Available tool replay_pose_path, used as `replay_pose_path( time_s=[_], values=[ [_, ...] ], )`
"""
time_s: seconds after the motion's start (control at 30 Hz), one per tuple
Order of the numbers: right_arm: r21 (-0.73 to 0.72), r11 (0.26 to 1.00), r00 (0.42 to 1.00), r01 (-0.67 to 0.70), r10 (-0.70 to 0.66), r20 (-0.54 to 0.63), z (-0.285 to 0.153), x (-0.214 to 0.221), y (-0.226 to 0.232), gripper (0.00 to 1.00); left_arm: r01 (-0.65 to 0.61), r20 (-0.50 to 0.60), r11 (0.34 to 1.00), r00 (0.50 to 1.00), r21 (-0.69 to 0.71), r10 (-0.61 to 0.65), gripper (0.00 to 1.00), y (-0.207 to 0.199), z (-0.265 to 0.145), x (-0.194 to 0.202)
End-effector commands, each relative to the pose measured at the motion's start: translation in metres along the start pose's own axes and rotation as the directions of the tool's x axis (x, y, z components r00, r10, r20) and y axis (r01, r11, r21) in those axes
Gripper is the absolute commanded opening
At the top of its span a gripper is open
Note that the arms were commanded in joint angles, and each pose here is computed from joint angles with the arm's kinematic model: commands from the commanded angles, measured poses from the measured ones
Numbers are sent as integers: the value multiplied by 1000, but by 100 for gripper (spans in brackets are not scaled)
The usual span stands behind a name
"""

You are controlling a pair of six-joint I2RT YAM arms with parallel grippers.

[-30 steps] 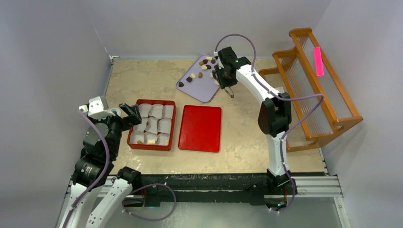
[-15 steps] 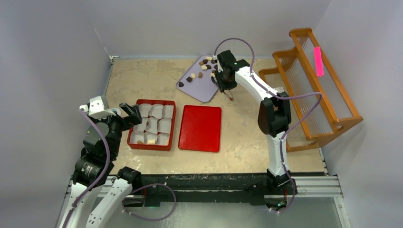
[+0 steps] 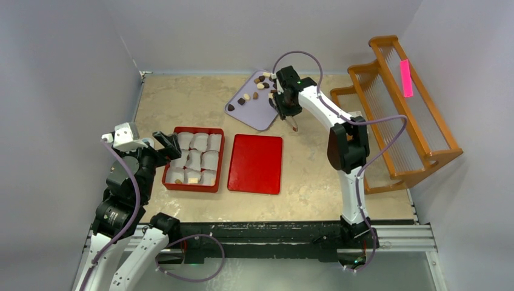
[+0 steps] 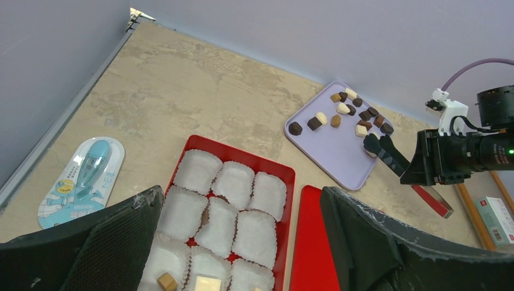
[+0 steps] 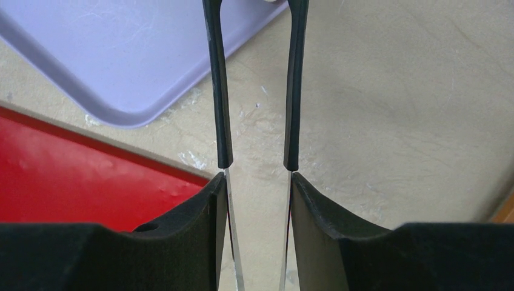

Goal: Pack the chocolate

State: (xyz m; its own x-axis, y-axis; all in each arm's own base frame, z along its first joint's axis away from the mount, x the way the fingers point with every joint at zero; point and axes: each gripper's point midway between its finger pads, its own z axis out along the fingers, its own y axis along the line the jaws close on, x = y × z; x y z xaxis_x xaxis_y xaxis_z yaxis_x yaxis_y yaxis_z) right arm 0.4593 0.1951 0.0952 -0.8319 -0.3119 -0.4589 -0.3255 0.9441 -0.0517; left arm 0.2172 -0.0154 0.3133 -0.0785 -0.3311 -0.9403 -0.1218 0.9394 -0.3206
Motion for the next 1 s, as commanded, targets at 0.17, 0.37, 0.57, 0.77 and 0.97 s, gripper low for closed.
replay_pose_path(
  time_s=[0.17, 0.37, 0.57, 0.77, 0.97],
  values=[
    [35, 999, 1000, 21, -21, 7, 7, -11, -11, 43, 22, 24, 1000, 999, 2, -22, 100, -2, 1, -7],
    [60, 998, 1000, 14, -14, -5, 3, -10, -16, 43, 20, 20, 1000, 1000, -2, -20, 100, -2, 2, -6],
    [40, 999, 1000, 13, -13, 0, -5, -12, -14, 44, 20, 21, 1000, 1000, 0, -20, 100, -2, 2, -7],
    [29, 999, 999, 21, -20, -41, -1, -6, -11, 44, 20, 20, 1000, 1000, 1, -20, 100, -2, 2, -7],
    [34, 999, 998, 21, -19, -57, 2, -4, -12, 45, 20, 20, 1000, 1000, 1, -21, 100, -2, 1, -7]
  ],
)
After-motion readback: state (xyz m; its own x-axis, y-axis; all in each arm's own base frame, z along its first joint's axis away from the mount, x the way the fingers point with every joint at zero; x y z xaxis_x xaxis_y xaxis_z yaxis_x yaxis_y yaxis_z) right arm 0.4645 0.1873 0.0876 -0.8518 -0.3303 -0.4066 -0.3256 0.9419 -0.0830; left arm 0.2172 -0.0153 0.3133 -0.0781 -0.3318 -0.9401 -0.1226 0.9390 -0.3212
